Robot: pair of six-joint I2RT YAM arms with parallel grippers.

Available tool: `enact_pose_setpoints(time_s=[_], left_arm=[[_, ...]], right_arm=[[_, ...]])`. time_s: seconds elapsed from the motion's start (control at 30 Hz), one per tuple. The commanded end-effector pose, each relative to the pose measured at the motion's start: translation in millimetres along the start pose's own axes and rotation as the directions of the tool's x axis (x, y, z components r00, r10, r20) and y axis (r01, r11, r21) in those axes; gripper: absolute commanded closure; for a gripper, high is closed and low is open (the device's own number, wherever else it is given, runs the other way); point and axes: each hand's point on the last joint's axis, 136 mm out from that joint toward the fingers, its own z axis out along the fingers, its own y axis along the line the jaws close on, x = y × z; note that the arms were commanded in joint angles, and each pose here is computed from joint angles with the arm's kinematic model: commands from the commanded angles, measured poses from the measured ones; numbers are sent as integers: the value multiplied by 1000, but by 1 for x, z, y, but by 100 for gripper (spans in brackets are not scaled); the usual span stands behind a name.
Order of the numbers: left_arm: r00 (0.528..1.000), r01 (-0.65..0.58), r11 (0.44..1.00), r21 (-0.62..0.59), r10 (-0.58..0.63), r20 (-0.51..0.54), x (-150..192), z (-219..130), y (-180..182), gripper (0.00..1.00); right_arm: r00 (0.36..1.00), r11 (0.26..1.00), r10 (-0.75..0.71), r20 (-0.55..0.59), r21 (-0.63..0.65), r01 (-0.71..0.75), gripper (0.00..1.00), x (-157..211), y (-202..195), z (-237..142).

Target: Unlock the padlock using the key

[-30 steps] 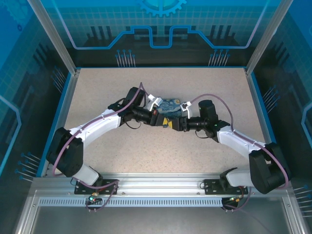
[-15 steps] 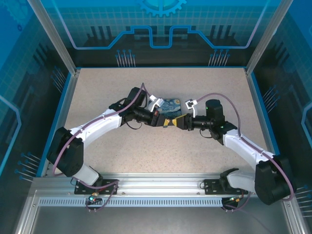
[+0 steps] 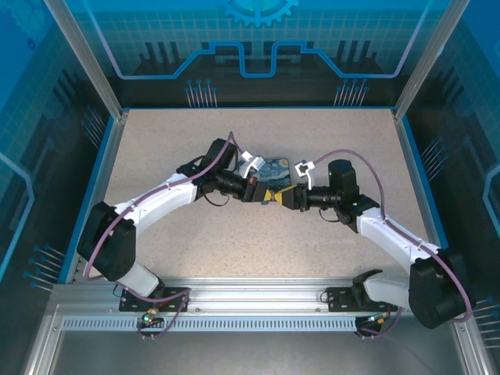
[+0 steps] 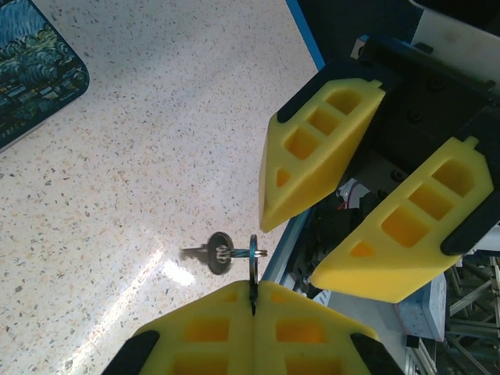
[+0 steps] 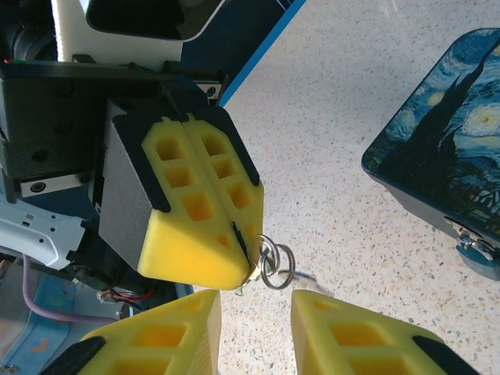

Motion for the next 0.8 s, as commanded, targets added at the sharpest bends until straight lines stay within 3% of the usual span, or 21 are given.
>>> enact_pose_setpoints(time_s=[0.0,0.47,0.57,0.77], left_arm=[[999,-33,999,31,33,-17,-2,1,-11,100],[999,-36,999,36,36,-23,-2,3,-12,100],[999,-34,999,37,35,-26,-1,4,-12,100],[999,-36,999,38,37,-27,-1,4,-12,100]], right_arm=[[1000,999,-19,-13,-28,19,69,-3,7,5],[1000,1000,-17,-21,-22,16,68,-10,5,13],[1000,1000,-17,-20,-23,16,71,-11,5,13],[999,1000,-18,-27,-19,18,87,-8,4,13]])
